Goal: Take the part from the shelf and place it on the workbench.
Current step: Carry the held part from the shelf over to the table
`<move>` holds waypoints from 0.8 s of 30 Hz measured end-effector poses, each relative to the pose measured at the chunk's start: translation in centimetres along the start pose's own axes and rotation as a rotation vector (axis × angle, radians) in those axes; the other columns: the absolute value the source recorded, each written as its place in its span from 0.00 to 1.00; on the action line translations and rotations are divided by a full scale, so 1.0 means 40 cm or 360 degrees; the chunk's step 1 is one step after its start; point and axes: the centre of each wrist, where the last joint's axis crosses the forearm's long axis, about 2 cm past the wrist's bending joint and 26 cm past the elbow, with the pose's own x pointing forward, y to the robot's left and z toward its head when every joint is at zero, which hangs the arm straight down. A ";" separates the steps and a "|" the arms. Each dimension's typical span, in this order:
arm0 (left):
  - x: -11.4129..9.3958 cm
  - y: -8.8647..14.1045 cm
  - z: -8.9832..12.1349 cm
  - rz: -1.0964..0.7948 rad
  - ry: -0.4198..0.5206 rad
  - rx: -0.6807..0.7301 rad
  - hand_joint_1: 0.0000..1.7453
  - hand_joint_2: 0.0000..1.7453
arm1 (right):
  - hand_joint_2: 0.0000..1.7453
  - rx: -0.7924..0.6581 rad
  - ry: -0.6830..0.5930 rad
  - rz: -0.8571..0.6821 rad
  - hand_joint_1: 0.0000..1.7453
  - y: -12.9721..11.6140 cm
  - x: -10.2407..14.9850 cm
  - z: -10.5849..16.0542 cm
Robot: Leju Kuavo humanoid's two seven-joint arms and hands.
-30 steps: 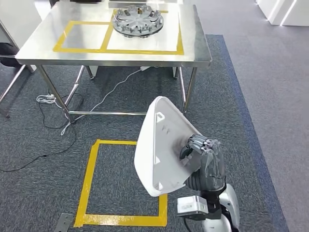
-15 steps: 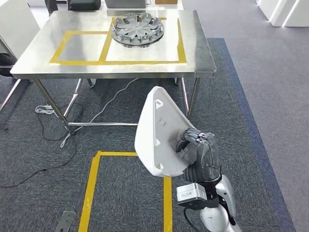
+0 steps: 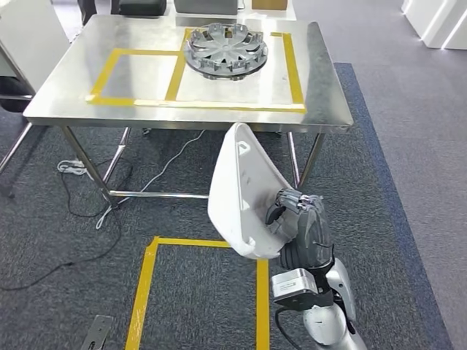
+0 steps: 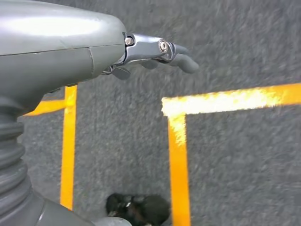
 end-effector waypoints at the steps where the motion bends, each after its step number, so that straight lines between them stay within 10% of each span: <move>1: 0.002 -0.003 0.000 0.0001 -0.0001 -0.0003 0.00 1.00 | 1.00 -0.0002 0.0001 -0.0001 1.00 0.000 0.000 0.000; 24: -0.001 0.006 -0.001 -0.0037 0.0010 -0.0002 0.00 1.00 | 1.00 -0.0039 0.0010 -0.0041 1.00 -0.008 0.000 -0.005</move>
